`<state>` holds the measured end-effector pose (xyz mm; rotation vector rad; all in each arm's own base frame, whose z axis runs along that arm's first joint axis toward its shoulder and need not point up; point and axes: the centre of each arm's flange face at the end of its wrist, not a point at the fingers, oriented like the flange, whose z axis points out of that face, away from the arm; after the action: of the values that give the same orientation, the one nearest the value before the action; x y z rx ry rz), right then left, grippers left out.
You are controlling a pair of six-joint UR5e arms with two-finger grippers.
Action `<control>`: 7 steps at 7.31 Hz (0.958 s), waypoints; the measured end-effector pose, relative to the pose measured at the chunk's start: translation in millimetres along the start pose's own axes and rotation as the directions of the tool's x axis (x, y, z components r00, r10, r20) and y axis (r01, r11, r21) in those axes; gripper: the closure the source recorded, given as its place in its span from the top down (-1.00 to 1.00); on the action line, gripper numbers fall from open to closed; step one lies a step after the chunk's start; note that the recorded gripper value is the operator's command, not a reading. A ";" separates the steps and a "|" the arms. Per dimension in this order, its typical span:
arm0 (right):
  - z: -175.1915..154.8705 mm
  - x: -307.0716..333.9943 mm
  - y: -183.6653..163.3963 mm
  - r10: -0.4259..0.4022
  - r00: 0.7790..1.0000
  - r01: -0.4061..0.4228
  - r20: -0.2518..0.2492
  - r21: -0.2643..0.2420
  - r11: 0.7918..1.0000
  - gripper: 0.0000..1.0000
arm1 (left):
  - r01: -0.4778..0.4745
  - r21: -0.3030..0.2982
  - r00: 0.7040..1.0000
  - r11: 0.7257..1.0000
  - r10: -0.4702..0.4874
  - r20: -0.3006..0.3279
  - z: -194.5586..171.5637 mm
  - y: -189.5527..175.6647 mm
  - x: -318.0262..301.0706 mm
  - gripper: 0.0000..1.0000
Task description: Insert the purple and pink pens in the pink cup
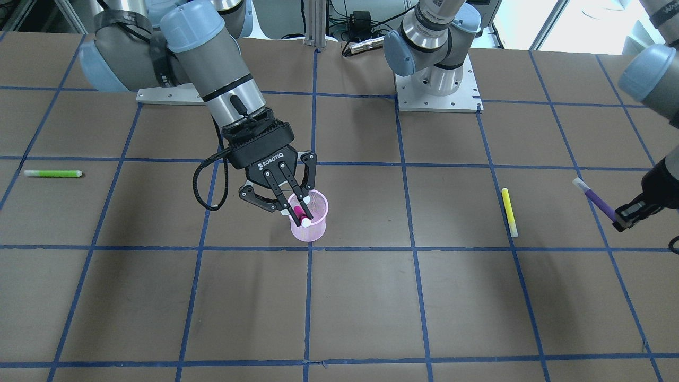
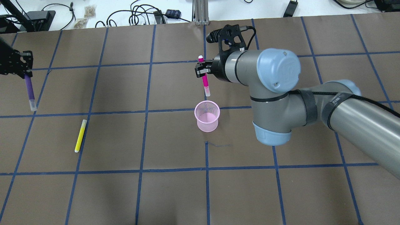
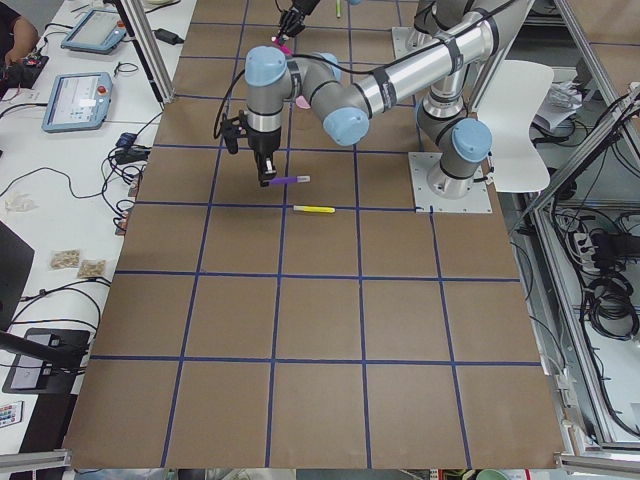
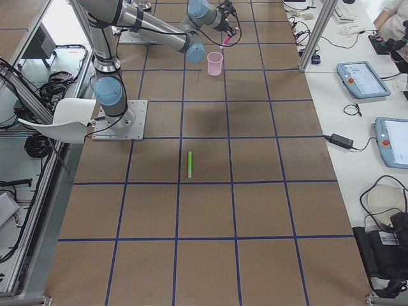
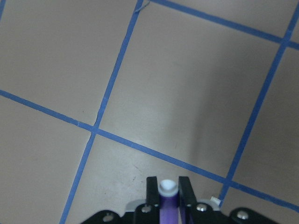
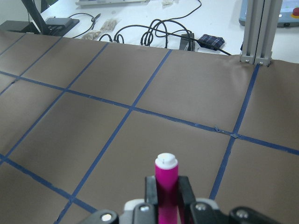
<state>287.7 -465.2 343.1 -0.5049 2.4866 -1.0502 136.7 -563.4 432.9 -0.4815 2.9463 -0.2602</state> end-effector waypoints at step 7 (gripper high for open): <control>26.6 0.9 59.3 0.005 1.000 -0.005 0.005 -0.029 1.000 0.66 | -0.023 0.062 0.999 0.998 0.025 -0.036 -63.7 49.9 119.6 -1.00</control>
<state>289.6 -442.6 282.1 -0.5088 2.5001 -1.0113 -1.4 -546.6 471.7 -0.4378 2.9675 -0.3604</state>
